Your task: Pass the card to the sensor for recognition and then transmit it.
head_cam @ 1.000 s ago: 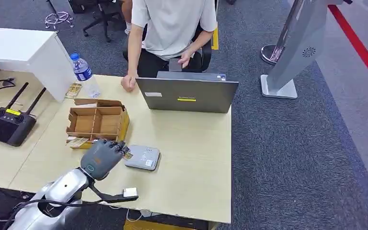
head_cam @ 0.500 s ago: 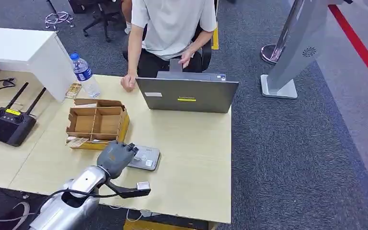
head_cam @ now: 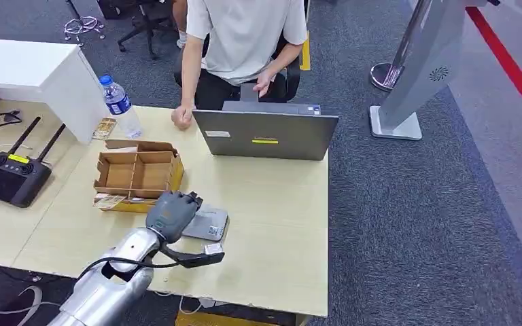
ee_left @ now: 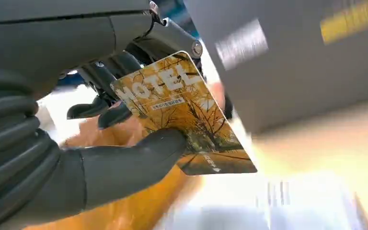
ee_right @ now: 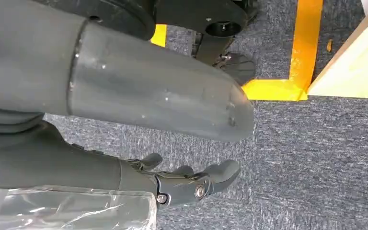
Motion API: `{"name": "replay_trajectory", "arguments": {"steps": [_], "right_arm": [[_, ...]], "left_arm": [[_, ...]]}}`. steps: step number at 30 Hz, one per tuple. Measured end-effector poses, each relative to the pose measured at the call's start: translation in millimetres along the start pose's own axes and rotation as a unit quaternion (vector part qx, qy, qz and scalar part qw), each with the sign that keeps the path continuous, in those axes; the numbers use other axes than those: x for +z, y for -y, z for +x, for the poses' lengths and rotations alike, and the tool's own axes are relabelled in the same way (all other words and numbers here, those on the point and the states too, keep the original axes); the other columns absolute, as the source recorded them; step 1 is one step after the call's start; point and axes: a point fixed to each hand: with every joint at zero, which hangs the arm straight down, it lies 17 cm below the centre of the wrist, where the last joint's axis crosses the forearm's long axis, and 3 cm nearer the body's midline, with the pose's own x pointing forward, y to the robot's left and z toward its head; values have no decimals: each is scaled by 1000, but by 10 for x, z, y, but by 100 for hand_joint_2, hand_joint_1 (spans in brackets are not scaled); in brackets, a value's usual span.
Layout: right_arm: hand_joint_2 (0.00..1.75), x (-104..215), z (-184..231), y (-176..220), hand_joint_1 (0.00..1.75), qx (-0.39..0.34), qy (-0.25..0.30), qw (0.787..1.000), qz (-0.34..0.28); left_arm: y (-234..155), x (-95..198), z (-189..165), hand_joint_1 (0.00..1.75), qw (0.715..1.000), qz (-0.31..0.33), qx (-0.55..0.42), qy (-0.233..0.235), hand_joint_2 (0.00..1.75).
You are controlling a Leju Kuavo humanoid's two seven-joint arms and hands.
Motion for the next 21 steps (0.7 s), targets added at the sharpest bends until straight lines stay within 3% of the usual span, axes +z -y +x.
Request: {"name": "replay_trajectory", "arguments": {"steps": [4,7,14,21], "right_arm": [[0,0,-6,1,0,5,-1,1000,0],[0,1,-22,-4,0,11,-4,1000,1],[0,0,3,-40,0,20,-5,1000,11],[0,-9,53,-29,0,24,1,1000,8]], "left_arm": [[-953,-141,-5,175,988,152,8,-9,175],[-1702,-223,-298,175,973,227,17,-40,175],[-2820,-448,-1272,175,955,272,-17,-119,175],[-3406,-491,-1750,175,943,297,-28,-147,175]]}}
